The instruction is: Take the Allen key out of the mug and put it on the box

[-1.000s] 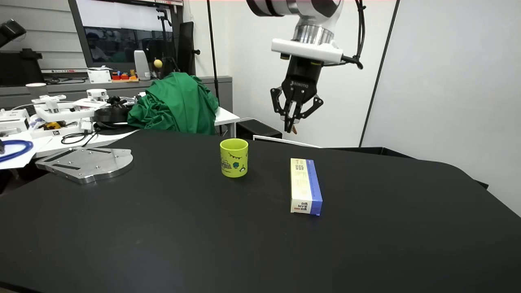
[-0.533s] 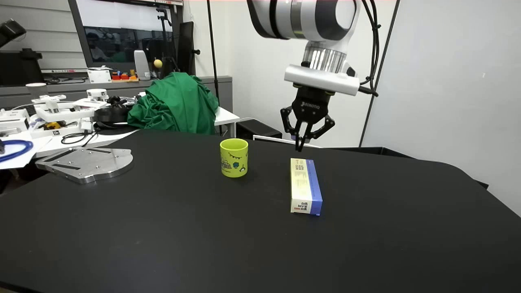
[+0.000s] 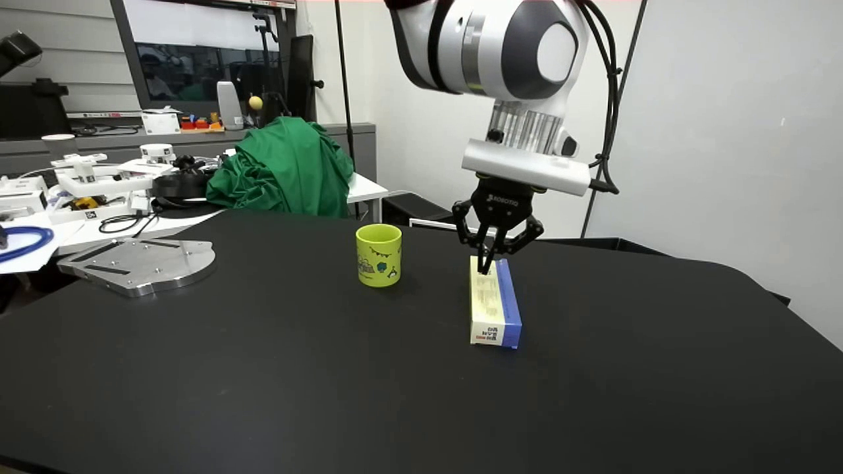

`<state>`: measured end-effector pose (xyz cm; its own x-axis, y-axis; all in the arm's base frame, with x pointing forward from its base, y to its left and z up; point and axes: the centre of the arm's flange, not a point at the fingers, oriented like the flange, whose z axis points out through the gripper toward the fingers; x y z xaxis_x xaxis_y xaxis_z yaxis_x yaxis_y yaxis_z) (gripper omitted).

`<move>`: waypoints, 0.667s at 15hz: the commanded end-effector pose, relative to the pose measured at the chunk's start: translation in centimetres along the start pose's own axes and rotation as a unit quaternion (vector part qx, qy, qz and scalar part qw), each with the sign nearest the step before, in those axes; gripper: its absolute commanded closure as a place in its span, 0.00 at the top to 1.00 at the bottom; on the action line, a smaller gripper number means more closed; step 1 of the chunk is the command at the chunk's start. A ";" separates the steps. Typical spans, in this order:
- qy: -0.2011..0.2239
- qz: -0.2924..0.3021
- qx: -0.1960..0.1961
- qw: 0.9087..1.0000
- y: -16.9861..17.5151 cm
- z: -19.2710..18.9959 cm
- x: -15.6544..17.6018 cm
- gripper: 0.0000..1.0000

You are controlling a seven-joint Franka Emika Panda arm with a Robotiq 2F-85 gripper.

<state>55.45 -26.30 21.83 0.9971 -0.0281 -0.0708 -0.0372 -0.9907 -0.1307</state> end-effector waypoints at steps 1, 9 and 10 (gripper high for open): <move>0.012 -0.008 0.009 1.000 0.1 0.5 -2.0 0.02; 0.031 0.004 0.014 0.999 0.8 2.2 -1.4 0.02; 0.034 0.006 0.015 0.999 0.8 2.3 -1.2 0.02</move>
<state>53.93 -26.69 19.81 0.9985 -0.0398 -0.0373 -0.0450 -0.9875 -0.1514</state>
